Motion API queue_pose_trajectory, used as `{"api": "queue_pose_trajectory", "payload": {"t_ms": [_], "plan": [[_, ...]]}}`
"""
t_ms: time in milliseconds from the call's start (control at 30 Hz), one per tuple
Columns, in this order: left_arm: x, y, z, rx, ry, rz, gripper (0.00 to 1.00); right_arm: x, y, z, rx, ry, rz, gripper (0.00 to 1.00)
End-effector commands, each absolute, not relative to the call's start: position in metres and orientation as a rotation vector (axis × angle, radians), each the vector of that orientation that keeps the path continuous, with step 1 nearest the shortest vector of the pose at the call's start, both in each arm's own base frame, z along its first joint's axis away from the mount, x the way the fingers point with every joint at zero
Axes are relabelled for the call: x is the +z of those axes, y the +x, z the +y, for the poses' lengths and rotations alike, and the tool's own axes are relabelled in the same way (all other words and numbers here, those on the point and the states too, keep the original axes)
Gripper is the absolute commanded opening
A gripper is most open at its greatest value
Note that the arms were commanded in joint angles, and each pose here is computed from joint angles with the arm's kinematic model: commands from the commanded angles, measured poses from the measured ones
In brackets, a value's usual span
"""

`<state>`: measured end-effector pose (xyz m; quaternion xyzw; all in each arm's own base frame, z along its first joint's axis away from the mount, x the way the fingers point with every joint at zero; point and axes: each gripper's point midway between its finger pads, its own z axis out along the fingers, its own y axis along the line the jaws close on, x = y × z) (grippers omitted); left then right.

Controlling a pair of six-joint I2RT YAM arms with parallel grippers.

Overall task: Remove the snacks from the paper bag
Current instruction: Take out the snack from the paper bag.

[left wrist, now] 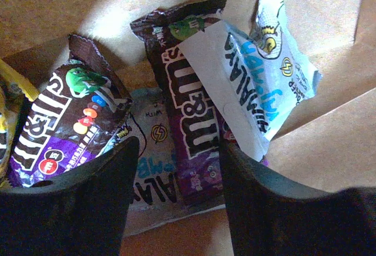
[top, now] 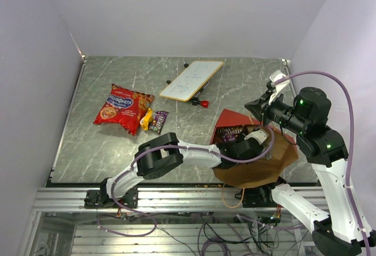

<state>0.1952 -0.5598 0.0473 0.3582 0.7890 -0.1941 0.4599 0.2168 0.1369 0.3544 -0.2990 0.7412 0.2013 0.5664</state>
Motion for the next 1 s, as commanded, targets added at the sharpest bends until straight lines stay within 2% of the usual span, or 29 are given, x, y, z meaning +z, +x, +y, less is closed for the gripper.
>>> {"api": "queue_pose_trajectory", "payload": {"t_ms": [0,133,267,333,400,500,533,833,967], "plan": [[0.049,0.204,-0.57,-0.466,0.832,1.907,0.7,0.354,0.215,0.141,0.497,-0.722,1.734,0.0],[0.034,0.202,-0.574,-0.466,0.85,1.927,0.8,0.353,0.216,0.143,0.502,-0.727,1.735,0.0],[0.035,0.199,-0.578,-0.512,0.846,1.906,0.81,0.353,0.215,0.143,0.502,-0.733,1.734,0.0],[0.032,0.199,-0.58,-0.506,0.862,1.908,0.79,0.352,0.215,0.143,0.5,-0.738,1.736,0.0],[0.025,0.199,-0.582,-0.487,0.888,1.917,0.68,0.352,0.216,0.143,0.497,-0.742,1.738,0.0],[0.019,0.199,-0.584,-0.458,0.928,1.934,0.43,0.351,0.216,0.142,0.49,-0.75,1.744,0.0],[0.02,0.198,-0.586,-0.465,0.939,1.932,0.38,0.35,0.217,0.141,0.485,-0.751,1.748,0.0],[0.063,0.186,-0.564,-0.526,0.966,1.897,0.08,0.348,0.223,0.136,0.431,-0.738,1.74,0.0],[0.078,0.176,-0.553,-0.581,0.962,1.911,0.07,0.352,0.226,0.132,0.402,-0.722,1.726,0.0]]}}
